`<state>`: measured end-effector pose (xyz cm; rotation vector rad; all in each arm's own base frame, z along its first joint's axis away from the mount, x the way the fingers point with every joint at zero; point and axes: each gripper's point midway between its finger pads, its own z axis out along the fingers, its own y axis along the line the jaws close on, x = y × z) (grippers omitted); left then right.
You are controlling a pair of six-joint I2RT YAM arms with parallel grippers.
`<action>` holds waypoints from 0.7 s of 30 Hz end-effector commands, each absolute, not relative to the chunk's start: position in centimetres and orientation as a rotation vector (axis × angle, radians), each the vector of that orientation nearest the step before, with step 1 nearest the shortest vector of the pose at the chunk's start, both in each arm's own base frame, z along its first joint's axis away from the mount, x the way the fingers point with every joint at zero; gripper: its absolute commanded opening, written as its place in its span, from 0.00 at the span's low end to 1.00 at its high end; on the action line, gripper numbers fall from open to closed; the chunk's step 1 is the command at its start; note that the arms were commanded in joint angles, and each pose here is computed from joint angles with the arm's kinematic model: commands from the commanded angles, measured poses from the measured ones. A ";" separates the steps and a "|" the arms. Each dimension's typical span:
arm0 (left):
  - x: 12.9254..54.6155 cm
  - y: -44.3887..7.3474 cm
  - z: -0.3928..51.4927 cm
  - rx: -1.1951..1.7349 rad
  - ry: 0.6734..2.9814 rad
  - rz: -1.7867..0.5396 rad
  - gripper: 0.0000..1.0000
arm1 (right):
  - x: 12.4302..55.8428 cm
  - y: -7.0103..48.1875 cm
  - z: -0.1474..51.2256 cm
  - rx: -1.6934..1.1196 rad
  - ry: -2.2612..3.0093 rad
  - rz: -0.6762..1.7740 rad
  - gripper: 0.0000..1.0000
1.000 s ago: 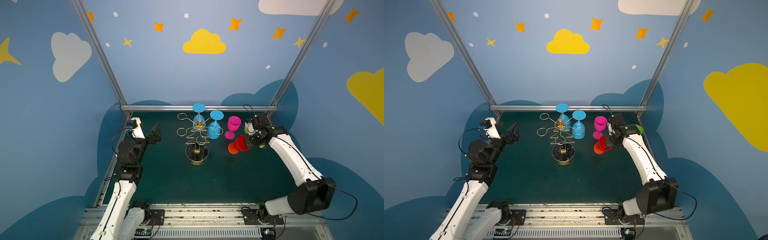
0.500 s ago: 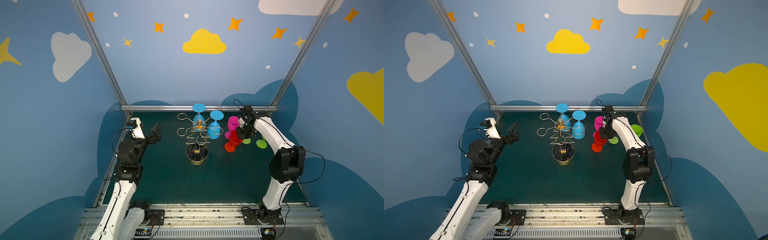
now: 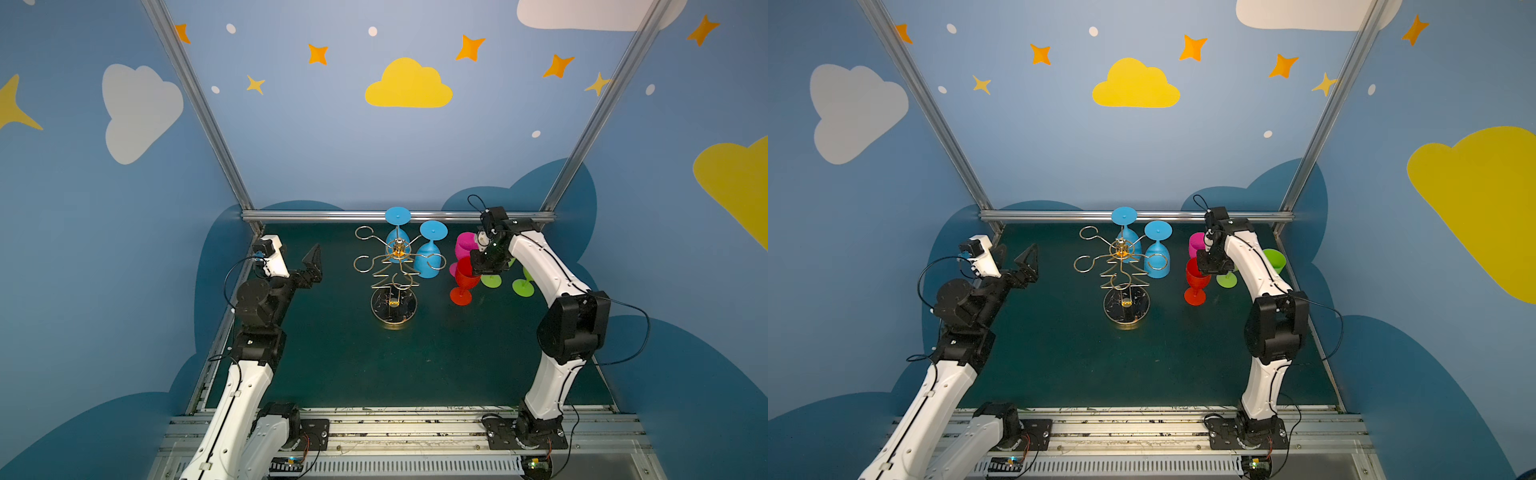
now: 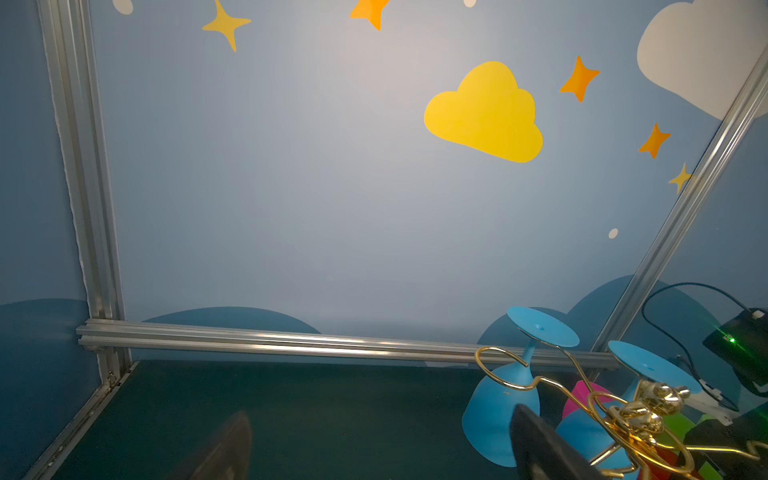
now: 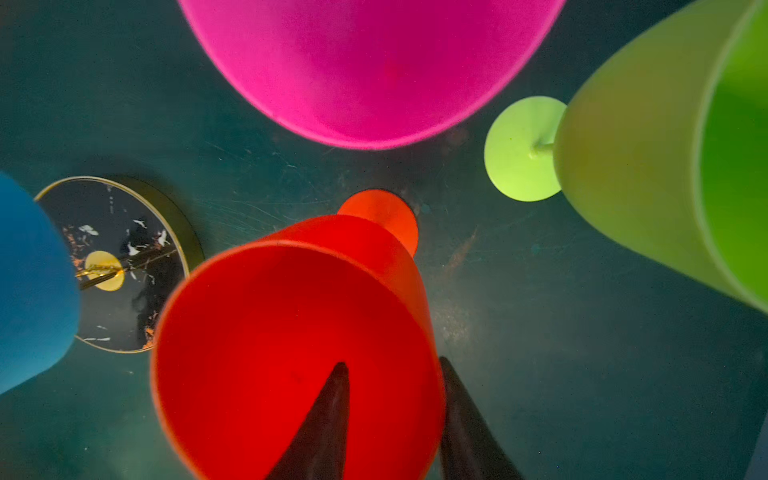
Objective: Take the wine glass off the wine glass rack
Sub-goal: 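Open the right gripper and raise it off the red glass, then move the open right gripper toward the blue glass hanging on the rack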
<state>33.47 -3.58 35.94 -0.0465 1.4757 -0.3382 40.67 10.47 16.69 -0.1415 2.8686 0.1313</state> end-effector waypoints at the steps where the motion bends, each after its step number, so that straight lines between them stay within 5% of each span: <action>1: 33.4 -3.2 35.9 -0.055 1.475 -0.316 0.96 | 40.4 10.5 20.6 -0.110 2.785 0.213 0.37; 8: 33.4 -3.1 35.8 -0.061 1.476 -0.314 0.96 | 39.0 10.4 26.2 -0.047 2.623 0.393 0.37; 15: 33.3 -3.0 35.9 -0.065 1.471 -0.313 0.96 | 37.9 14.8 34.5 -0.049 2.089 0.947 0.45; 21: 33.2 -2.9 36.1 -0.068 1.465 -0.313 0.96 | 38.4 16.5 36.9 0.000 1.959 1.145 0.50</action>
